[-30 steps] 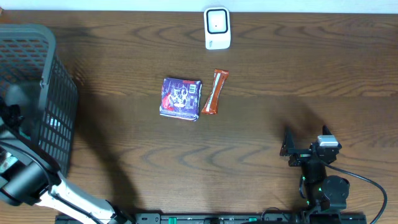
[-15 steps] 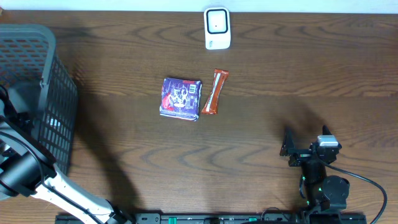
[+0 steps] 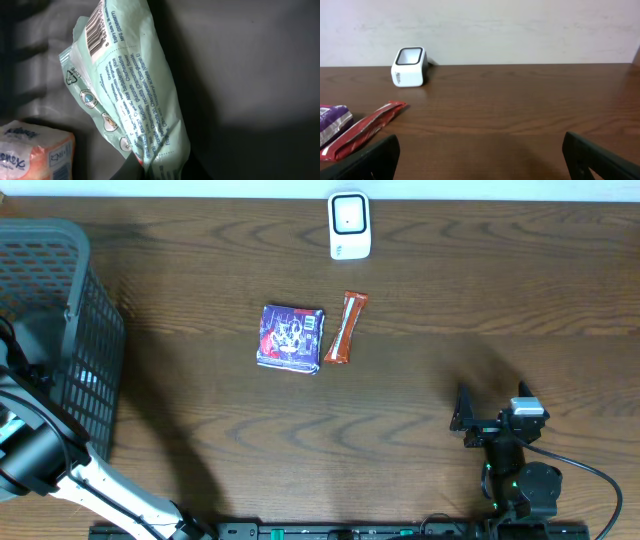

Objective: Scan the item barcode
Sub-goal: 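Reach the left gripper into the basket and grasp the mint-green packet, then carry the green packet out and set it right of the red bar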

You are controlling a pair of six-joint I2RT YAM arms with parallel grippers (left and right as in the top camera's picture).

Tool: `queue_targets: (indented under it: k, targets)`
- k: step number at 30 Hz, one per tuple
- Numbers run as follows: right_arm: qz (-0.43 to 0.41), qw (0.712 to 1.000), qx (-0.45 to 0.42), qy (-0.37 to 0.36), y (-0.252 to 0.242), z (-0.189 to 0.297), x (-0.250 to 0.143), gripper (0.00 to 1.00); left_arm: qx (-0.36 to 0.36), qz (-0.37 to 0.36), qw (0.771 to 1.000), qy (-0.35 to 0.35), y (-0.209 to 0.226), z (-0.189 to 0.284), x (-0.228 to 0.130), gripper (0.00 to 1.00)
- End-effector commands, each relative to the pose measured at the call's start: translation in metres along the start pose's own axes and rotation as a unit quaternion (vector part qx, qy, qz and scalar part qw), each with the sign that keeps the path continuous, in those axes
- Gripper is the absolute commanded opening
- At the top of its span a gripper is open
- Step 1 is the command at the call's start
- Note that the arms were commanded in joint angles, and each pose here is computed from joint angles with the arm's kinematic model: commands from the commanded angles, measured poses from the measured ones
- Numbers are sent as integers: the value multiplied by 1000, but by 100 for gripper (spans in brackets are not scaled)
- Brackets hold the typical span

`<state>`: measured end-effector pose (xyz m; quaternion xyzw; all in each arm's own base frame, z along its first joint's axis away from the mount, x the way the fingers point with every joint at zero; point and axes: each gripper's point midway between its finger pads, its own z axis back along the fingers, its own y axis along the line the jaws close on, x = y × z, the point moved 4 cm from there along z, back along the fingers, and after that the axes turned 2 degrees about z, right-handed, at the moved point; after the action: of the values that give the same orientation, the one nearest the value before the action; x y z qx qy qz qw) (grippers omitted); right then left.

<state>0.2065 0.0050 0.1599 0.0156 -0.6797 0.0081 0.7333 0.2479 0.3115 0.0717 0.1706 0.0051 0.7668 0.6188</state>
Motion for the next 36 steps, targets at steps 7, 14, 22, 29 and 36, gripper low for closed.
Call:
queue_targets:
  k: [7, 14, 22, 29, 36]
  targets:
    - [-5, 1000, -3, 0, -1, 0, -1, 99, -178, -38, 982, 58, -4, 88, -13, 7]
    - [-5, 1000, -3, 0, -1, 0, -1, 99, -385, -42, 922, 22, 12, 210, -19, 7]
    - [-5, 1000, -3, 0, -1, 0, -1, 99, -619, -226, 751, 27, 25, 348, -105, 7]
    - [-5, 1000, -3, 0, -1, 0, -1, 99, -637, -468, 612, 1, 33, 385, -241, 7]
    - [-5, 1000, -3, 0, -1, 0, -1, 99, -562, -618, 538, -115, 50, 376, -354, 7]
